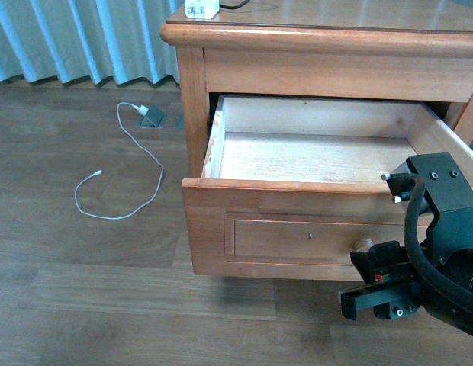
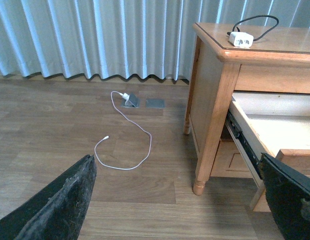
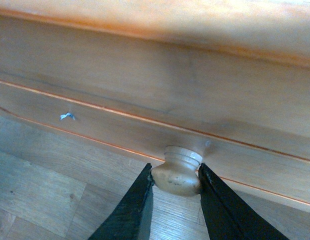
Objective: Put charger into drawer
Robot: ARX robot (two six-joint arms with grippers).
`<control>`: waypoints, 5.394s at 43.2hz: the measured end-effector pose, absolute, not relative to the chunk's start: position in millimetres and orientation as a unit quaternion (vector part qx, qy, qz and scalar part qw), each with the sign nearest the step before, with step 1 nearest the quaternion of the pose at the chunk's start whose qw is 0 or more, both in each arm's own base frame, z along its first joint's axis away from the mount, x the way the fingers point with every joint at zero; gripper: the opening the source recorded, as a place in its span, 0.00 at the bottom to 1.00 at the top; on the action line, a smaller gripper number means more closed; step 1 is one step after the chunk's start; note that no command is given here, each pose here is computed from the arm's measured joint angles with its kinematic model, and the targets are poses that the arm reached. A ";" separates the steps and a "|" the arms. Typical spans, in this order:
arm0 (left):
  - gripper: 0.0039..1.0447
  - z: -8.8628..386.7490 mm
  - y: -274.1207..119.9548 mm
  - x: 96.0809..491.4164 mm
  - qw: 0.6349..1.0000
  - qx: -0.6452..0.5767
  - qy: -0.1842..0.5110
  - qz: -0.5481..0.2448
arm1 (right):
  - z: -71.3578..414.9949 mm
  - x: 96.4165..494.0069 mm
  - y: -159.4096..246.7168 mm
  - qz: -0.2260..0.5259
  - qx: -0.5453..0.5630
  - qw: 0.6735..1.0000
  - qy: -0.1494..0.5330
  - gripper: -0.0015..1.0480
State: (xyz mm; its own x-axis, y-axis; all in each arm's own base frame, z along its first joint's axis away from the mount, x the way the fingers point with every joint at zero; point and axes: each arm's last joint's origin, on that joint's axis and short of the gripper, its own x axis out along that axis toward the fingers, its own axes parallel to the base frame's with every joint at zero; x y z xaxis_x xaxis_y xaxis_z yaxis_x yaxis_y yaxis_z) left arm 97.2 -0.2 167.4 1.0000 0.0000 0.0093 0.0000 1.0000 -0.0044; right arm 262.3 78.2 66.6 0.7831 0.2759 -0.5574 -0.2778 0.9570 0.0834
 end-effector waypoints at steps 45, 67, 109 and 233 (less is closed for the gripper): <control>0.94 167.4 -0.2 97.2 1.000 -0.002 -0.005 0.000 | 208.6 195.3 7.1 0.105 0.077 0.985 0.117 0.92; 0.94 167.4 -0.2 97.2 1.000 -0.002 -0.005 0.000 | 193.1 146.2 -34.9 0.063 0.109 0.989 0.072 0.92; 0.94 167.4 -0.2 97.2 1.000 -0.002 -0.005 0.000 | 168.3 120.3 -0.5 -0.002 0.000 1.000 -0.004 0.34; 0.94 224.9 -180.1 504.0 0.994 0.052 0.082 -0.047 | 168.4 120.2 -0.4 -0.002 0.000 1.000 -0.005 0.92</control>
State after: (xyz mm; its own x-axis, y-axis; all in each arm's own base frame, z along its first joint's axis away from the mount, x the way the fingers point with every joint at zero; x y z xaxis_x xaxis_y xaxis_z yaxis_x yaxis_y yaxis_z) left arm 504.0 -180.1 224.9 0.9822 -0.0840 -0.1678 0.1011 0.9902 0.0962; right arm 120.2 -0.4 168.4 0.9999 -0.0031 0.0101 0.0030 1.0000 0.0009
